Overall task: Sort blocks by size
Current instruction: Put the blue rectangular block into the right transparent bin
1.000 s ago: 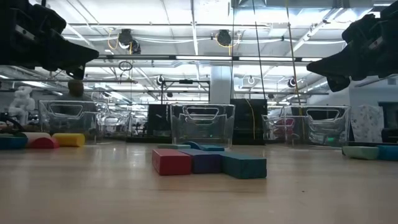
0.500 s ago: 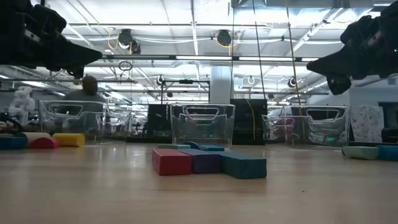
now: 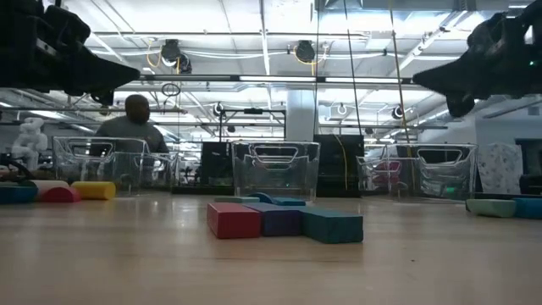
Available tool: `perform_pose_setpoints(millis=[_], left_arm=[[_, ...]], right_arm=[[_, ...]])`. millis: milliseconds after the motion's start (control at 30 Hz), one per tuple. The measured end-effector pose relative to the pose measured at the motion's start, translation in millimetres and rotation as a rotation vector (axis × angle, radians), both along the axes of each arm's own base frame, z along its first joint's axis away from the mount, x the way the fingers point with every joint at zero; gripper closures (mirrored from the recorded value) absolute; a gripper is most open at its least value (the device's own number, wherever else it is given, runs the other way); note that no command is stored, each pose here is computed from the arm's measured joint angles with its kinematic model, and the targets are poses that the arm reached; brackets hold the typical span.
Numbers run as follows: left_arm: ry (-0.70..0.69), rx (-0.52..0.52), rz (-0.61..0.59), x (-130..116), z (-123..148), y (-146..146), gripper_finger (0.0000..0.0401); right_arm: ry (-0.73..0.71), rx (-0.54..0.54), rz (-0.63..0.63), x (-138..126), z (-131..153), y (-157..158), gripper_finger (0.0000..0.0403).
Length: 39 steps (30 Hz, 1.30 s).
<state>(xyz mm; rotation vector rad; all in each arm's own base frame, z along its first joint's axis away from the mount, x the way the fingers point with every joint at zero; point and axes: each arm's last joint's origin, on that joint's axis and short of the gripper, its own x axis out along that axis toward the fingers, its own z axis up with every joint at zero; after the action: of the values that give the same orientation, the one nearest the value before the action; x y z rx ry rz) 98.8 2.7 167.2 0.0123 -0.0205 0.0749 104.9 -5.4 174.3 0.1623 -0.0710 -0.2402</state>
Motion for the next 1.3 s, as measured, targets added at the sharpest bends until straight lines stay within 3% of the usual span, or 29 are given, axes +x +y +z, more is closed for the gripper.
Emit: perform_pose_setpoints(millis=[133, 367, 600, 833, 1067, 1300], left_arm=[[0.006, -0.031, 0.025, 0, -1, 1, 0.0396], [0.040, -0.067, 0.061, 3, -4, 2, 0.0391], [0.104, -0.183, 0.119, 7, -9, 5, 0.0335], [0.145, -0.190, 0.088, 13, 4, 4, 0.0273], [0.181, -0.198, 0.021, 22, 20, 2, 0.0265], [0.187, -0.373, 0.041, 29, 27, 2, 0.0265]], right_arm=[[0.062, 0.086, -0.001, 6, -7, 0, 0.0366], [0.159, 0.255, -0.014, 18, -17, 0, 0.0278], [0.224, 0.333, -0.019, 40, 2, 1, 0.0218], [0.329, 0.315, 0.031, 82, 25, 7, 0.0209], [0.515, 0.251, 0.071, 126, 12, 22, 0.0209], [0.724, 0.265, 0.093, 141, 0, 42, 0.0209]])
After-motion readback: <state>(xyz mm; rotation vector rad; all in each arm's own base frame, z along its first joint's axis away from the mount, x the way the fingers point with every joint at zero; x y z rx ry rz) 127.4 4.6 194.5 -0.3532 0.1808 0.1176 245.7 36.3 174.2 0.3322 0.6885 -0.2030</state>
